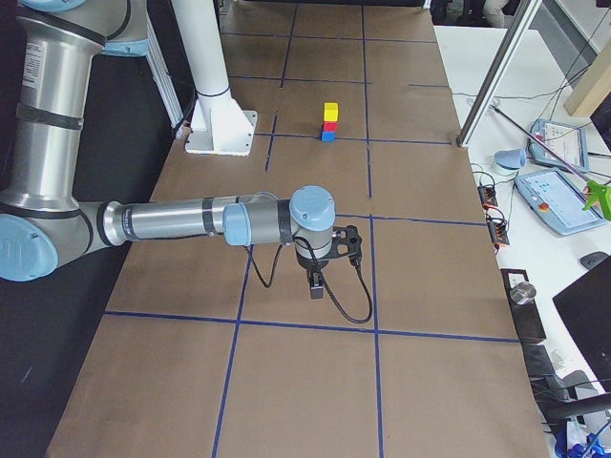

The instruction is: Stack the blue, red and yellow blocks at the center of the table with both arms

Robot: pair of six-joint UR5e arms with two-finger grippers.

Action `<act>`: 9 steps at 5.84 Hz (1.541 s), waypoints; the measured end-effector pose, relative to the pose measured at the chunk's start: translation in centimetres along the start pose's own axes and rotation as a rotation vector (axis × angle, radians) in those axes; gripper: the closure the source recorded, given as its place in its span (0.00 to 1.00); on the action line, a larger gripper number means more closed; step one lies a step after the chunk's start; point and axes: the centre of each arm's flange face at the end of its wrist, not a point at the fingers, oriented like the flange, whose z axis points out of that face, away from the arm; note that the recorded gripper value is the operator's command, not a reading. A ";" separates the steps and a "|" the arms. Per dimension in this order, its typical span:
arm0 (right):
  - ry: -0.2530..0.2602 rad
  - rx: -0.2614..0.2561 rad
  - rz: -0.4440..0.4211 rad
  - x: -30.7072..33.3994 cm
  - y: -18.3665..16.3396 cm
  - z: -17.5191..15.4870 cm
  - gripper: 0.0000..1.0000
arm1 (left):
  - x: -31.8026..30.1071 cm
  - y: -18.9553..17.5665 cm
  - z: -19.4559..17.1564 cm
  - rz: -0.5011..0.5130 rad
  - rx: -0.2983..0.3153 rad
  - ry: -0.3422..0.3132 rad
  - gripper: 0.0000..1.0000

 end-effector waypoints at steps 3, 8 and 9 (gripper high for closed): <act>0.003 -0.001 -0.002 0.2 0.3 0.0 0.00 | 0.6 -2.7 -1.8 0.007 0.055 -0.109 0.00; 0.014 -0.006 0.001 1.5 2.7 -0.1 0.00 | -0.9 -2.4 -0.9 -0.016 0.051 -0.155 0.00; 0.016 -0.002 0.003 1.5 2.9 -0.3 0.00 | -1.6 -2.4 -0.9 -0.018 0.044 -0.209 0.00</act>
